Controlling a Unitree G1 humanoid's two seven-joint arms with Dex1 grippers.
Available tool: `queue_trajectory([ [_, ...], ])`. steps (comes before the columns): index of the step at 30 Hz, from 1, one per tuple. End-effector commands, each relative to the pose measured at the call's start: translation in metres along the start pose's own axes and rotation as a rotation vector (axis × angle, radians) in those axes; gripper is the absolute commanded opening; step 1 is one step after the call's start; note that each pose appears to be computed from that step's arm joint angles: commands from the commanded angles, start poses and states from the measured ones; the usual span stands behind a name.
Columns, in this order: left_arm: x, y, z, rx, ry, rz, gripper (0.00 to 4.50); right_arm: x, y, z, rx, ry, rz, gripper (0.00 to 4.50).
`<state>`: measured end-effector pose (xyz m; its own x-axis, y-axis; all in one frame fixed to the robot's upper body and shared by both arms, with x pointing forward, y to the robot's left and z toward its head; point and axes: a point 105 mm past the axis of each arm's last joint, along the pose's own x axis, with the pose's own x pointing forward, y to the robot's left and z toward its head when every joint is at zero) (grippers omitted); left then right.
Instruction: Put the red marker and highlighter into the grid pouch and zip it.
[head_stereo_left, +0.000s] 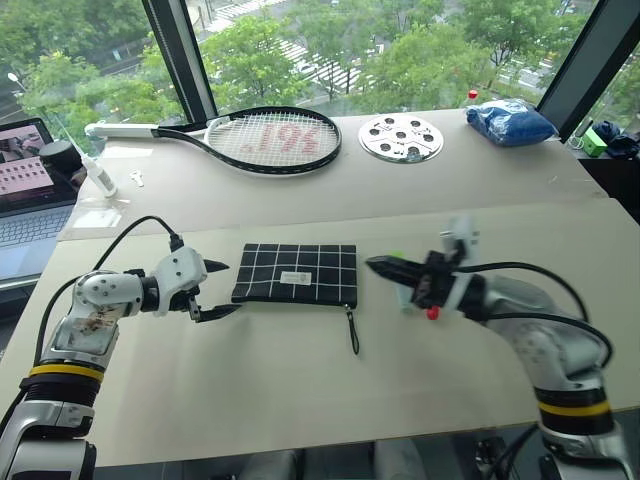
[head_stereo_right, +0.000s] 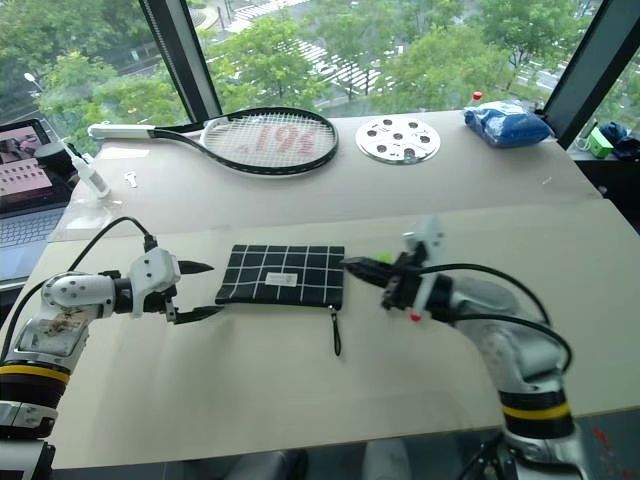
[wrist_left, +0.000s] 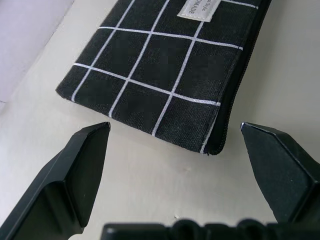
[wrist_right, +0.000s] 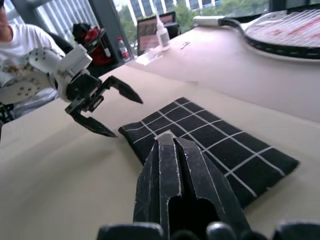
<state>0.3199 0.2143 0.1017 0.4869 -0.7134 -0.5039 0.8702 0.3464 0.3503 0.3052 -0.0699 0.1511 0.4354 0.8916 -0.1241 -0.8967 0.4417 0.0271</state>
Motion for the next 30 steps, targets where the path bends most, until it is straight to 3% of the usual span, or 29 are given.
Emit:
queue_trajectory([
  [1, -0.002, 0.0, 0.004, 0.036, 0.026, -0.024, 4.5, 0.038, -0.013, -0.022, -0.205, 0.159, -0.065, 0.04],
  [6, -0.002, 0.001, 0.001, 0.063, 0.048, -0.029, 4.5, 0.054, -0.017, -0.044, -0.342, 0.28, -0.055, 0.04],
  [10, 0.005, 0.002, 0.005, 0.089, 0.028, -0.031, 4.5, 0.046, -0.01, -0.072, -0.485, 0.402, 0.019, 0.04],
  [17, 0.014, 0.011, 0.002, 0.183, 0.021, -0.016, 4.5, 0.041, -0.004, -0.074, -0.5, 0.388, 0.045, 0.04],
  [20, 0.016, 0.019, -0.002, 0.208, 0.018, 0.005, 3.82, 0.041, -0.006, -0.072, -0.491, 0.379, 0.03, 0.0],
  [30, 0.024, 0.017, 0.008, 0.148, -0.091, -0.029, 0.17, 0.037, -0.008, -0.068, -0.466, 0.356, 0.02, 0.0],
])
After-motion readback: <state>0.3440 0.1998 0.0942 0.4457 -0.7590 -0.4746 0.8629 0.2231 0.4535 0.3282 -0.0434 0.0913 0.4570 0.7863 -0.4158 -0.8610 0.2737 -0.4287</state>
